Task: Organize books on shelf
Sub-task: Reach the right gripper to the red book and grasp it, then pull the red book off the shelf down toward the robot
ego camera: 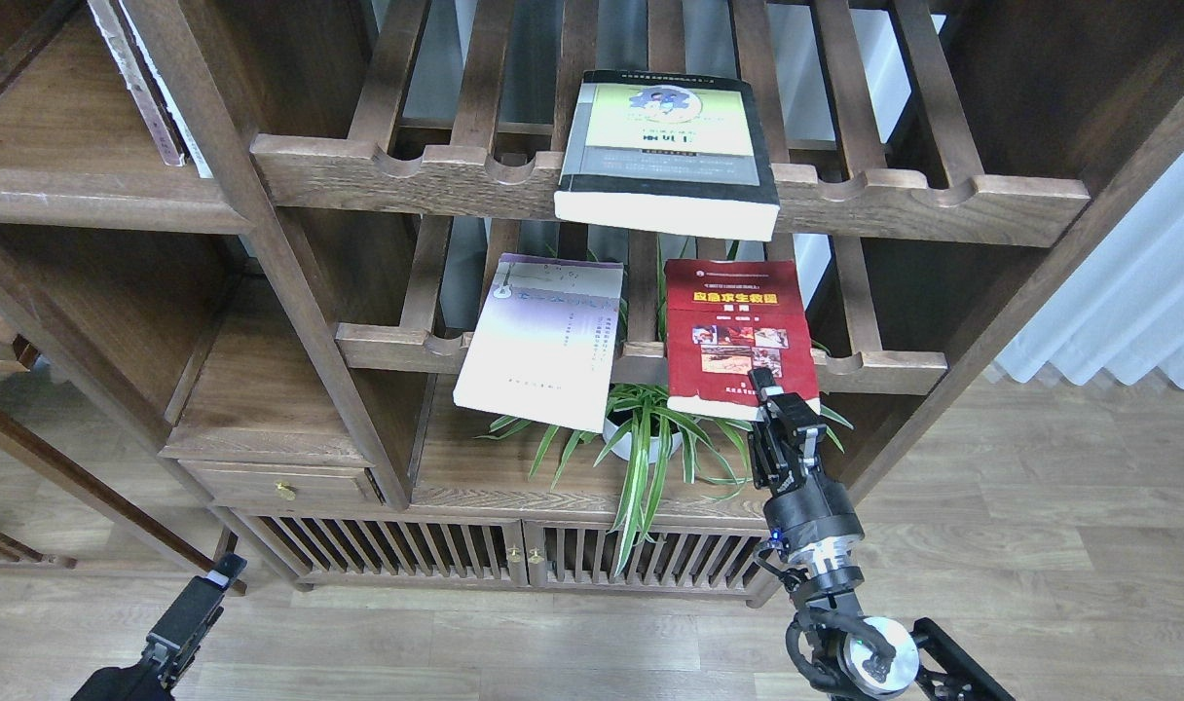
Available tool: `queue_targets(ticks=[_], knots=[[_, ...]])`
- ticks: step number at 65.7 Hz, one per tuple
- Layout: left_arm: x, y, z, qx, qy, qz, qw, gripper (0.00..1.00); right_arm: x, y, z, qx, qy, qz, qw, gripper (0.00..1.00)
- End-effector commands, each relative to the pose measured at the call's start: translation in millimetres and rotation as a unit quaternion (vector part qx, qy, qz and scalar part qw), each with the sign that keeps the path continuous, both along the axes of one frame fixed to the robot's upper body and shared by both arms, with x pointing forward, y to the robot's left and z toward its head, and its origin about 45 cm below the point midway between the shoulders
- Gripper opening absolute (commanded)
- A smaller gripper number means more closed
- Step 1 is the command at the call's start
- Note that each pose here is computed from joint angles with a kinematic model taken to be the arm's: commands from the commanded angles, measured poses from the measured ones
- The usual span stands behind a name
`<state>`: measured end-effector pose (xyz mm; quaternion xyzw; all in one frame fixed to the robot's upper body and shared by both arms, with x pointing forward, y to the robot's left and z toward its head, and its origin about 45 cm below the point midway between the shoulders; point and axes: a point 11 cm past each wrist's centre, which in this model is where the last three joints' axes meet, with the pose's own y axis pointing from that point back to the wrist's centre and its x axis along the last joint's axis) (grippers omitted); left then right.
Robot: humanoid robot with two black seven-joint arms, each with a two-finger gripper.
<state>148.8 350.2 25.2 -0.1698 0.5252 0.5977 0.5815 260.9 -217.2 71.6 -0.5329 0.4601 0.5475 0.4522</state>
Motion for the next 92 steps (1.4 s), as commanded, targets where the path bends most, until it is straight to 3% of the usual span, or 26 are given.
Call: queue_targets(ticks=[1,36,92], knots=[[11,4,-5,0.007,-0.003,0.009,1.0,1.0,-9,4,-2,0.005,0.005,0.004,1.0,0.09],[0,-1,-18,0.006,0.02,0.006,1.0,1.0,-110,16,-39,0.031,0.104,0.007,0.994,0.09],[-23,-48,-35,-0.031,0.055,-0.042,0.997,1.0,-154,50,-52,0.014,0.14,0.105,0.985,0.1]])
